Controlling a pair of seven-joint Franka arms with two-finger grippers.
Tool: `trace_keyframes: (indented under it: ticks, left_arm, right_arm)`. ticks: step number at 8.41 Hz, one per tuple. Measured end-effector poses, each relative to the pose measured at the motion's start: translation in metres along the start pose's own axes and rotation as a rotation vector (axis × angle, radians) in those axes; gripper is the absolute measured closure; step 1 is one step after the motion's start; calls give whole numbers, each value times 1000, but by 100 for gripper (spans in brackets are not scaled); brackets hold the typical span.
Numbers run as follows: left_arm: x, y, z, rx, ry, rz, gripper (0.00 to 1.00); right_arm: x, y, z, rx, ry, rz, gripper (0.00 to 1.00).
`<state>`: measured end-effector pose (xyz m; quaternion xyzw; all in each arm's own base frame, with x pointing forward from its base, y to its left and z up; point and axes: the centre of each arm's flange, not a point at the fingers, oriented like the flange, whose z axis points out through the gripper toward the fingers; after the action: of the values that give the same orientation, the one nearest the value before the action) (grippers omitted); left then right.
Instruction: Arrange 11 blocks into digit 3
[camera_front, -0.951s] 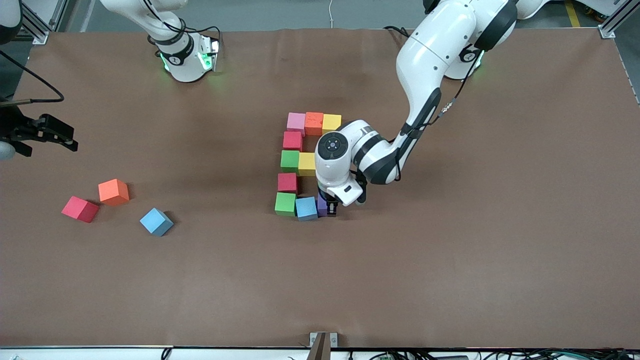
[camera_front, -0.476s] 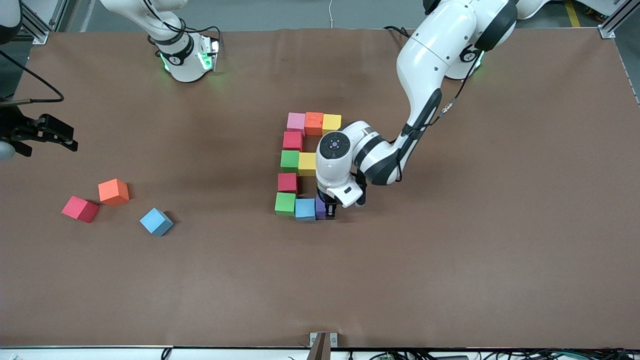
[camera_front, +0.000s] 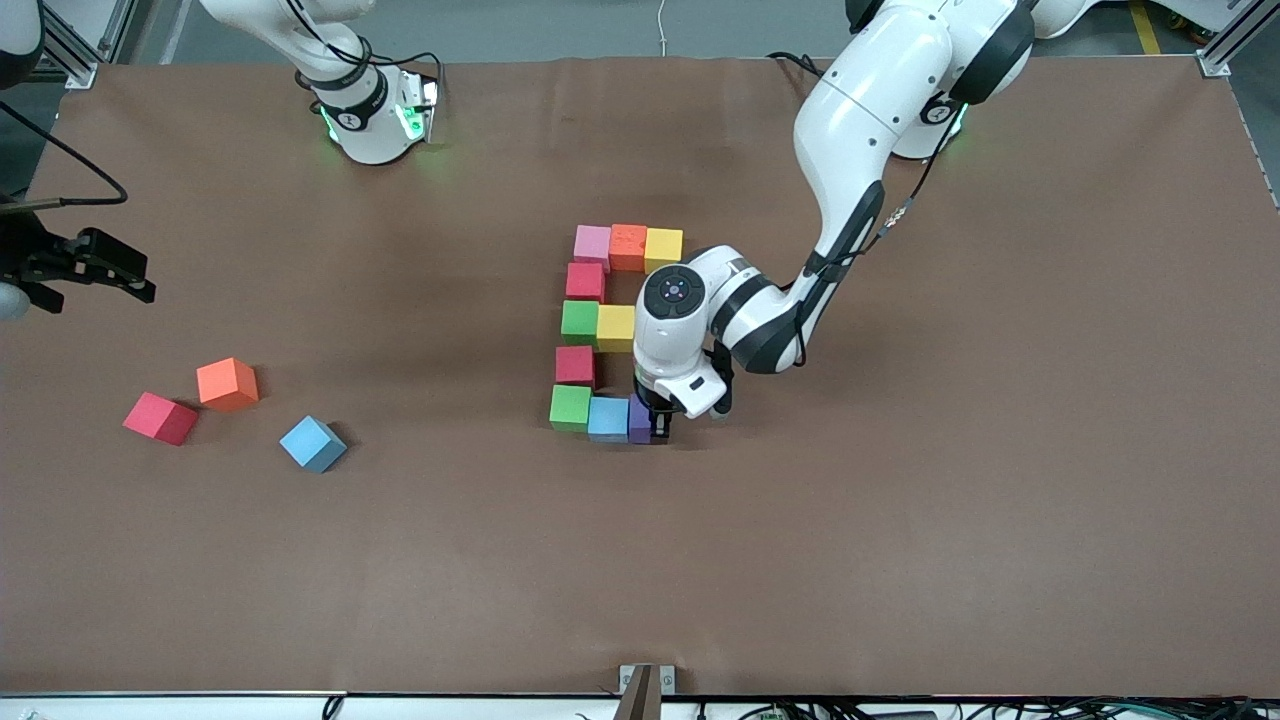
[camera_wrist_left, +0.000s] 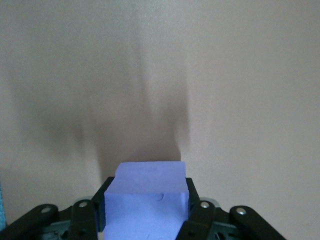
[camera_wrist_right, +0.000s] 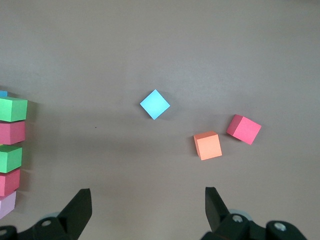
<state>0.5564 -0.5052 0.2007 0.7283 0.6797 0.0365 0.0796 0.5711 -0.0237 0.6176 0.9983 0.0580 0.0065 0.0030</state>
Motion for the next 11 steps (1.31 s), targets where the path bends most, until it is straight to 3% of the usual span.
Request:
trace_keyframes:
  ticks: [2, 4, 5, 8, 11]
  left_arm:
    - [0, 0, 0, 0, 0, 2, 39]
    - [-2, -2, 2, 1, -1, 1, 9]
    - [-4, 1, -3, -9, -9, -2, 0]
    - [3, 34, -72, -69, -23, -28, 0]
    - [81, 99, -193, -158, 5, 5, 0]
  right_arm:
    - [0, 0, 0, 0, 0, 0, 0]
    - [0, 0, 0, 0, 0, 0, 0]
    - [0, 0, 0, 0, 0, 0, 0]
    - [0, 1, 0, 0, 0, 1, 0]
    - [0, 1, 0, 0, 0, 2, 0]
